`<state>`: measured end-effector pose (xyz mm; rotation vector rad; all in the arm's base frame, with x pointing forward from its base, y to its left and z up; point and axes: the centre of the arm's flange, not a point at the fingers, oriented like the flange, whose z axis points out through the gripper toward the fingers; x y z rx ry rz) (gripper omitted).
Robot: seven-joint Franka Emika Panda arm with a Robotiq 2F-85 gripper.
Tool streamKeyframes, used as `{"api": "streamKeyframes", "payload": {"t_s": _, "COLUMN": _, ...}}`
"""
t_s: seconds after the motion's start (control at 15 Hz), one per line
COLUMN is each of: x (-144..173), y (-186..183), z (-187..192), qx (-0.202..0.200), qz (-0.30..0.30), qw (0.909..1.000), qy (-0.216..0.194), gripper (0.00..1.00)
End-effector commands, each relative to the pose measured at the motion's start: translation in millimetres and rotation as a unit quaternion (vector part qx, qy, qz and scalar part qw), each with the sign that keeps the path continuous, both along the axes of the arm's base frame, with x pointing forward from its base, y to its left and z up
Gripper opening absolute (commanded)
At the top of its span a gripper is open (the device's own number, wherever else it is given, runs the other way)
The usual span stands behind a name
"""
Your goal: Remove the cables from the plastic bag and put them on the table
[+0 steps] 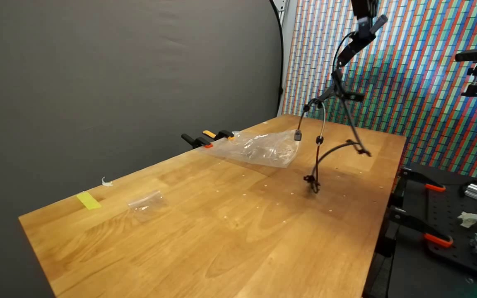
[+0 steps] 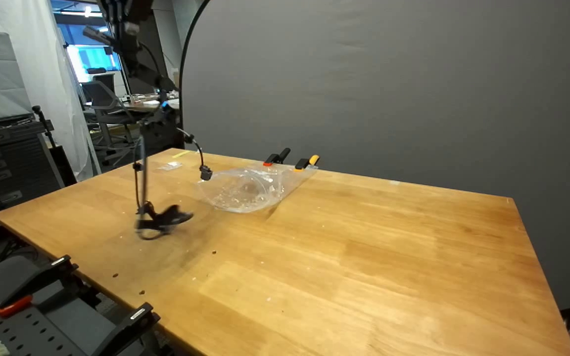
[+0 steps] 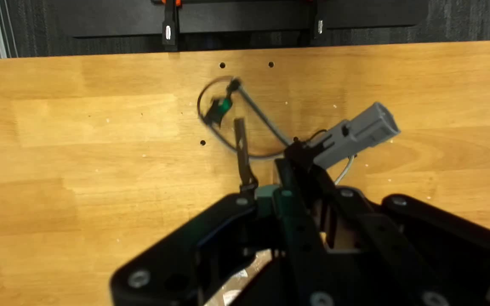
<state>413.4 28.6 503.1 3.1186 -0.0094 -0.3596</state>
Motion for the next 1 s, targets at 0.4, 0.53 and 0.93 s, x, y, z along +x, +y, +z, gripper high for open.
{"api": "streamKeyframes", "payload": {"t_s": 0.4, "x": 5, "y": 83, "z": 111, "qx": -0.001, "qz": 0.045, "qw": 0.9973, "qy": -0.058, "gripper": 0.09}}
{"api": "streamKeyframes", "payload": {"t_s": 0.53, "x": 24, "y": 107, "z": 88, "qx": 0.006, "qz": 0.068, "qw": 0.9962, "qy": -0.054, "gripper": 0.09}}
{"api": "streamKeyframes", "payload": {"t_s": 0.93, "x": 93, "y": 181, "z": -12, "qx": 0.01, "qz": 0.158, "qw": 0.982, "qy": -0.104, "gripper": 0.09}}
